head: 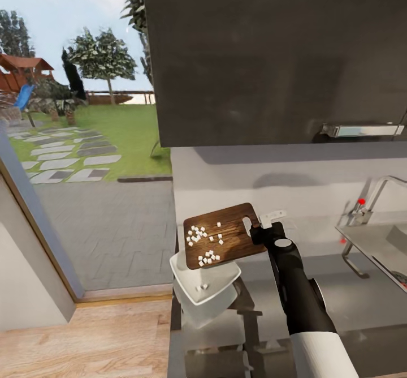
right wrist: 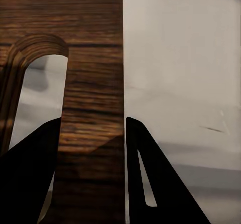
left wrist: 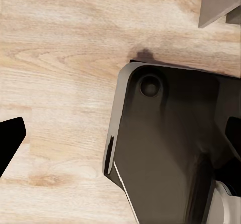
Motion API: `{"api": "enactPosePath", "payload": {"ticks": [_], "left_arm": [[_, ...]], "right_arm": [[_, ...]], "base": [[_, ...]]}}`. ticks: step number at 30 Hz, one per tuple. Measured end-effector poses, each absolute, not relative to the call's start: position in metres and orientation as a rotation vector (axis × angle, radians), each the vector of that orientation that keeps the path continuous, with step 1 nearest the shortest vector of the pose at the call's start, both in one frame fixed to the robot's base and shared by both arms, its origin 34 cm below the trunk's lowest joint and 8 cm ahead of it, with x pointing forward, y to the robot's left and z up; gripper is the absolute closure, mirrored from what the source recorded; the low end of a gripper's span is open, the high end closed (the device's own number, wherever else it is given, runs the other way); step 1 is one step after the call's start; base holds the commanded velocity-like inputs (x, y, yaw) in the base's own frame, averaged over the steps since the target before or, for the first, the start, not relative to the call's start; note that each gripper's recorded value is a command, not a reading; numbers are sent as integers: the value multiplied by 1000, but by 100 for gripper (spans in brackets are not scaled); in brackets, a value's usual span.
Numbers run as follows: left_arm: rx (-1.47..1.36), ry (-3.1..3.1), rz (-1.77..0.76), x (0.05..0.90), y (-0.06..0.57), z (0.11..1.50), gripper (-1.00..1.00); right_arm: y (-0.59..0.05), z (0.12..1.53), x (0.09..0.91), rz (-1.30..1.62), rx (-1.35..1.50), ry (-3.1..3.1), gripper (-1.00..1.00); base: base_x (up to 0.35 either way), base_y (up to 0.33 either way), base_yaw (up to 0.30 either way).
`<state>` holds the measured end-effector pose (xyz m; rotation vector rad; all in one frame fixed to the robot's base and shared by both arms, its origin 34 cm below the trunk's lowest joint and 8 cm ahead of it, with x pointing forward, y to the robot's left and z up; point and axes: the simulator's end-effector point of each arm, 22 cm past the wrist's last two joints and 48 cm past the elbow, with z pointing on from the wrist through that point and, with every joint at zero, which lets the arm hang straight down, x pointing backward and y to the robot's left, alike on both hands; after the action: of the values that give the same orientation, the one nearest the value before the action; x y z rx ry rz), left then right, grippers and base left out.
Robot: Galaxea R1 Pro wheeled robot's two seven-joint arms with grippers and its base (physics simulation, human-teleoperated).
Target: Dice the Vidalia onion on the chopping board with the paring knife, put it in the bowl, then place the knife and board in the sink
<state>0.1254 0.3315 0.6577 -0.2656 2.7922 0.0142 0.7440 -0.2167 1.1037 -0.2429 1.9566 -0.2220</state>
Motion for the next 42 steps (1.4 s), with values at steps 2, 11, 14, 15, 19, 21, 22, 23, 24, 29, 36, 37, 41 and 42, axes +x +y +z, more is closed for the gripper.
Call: {"api": "enactPosePath", "payload": {"ticks": [2,11,14,15,19,21,22,23,24,29,36,37,41,42], "left_arm": [[-266,2792,14,125,331,658,-100],[-266,2792,15,125,332,658,-100],[-266,2792,14,125,332,658,-100],[-266,2792,14,125,332,658,-100],[-266,2792,14,125,332,658,-100],[-266,2792,14,125,332,658,-100],[-266,2792,14,125,332,658,-100],[-266,2792,14,125,332,658,-100],[-266,2792,15,125,332,658,-100],[-266,2792,14,125,332,658,-100],[-266,2792,14,125,331,658,-100],[-266,2792,14,125,331,658,-100],[-266,2792,14,125,332,658,-100],[-266,2792,14,125,332,658,-100]], "right_arm": [[-216,1104,744,-221,-244,1956,100],[-214,1111,747,-220,-252,1918,100],[-215,1111,747,-221,-252,1917,100],[-215,1111,747,-221,-252,1917,100],[-215,1111,747,-220,-252,1916,100],[-215,1111,747,-220,-251,1917,100],[-215,1111,747,-220,-251,1917,100],[-215,1111,747,-220,-250,1917,100],[-215,1111,747,-220,-250,1917,100],[-216,1111,747,-221,-249,1917,100],[-215,1111,747,-220,-250,1917,100],[-215,1111,747,-220,-250,1917,100],[-215,1111,747,-221,-250,1917,100],[-215,1111,747,-221,-250,1917,100]], "base": [[-20,0,0],[-3,0,0],[0,0,0],[0,0,0],[0,0,0],[0,0,0],[0,0,0],[0,0,0],[0,0,0],[0,0,0],[0,-82,0],[0,-180,0],[0,-78,0],[0,-28,0]]}}
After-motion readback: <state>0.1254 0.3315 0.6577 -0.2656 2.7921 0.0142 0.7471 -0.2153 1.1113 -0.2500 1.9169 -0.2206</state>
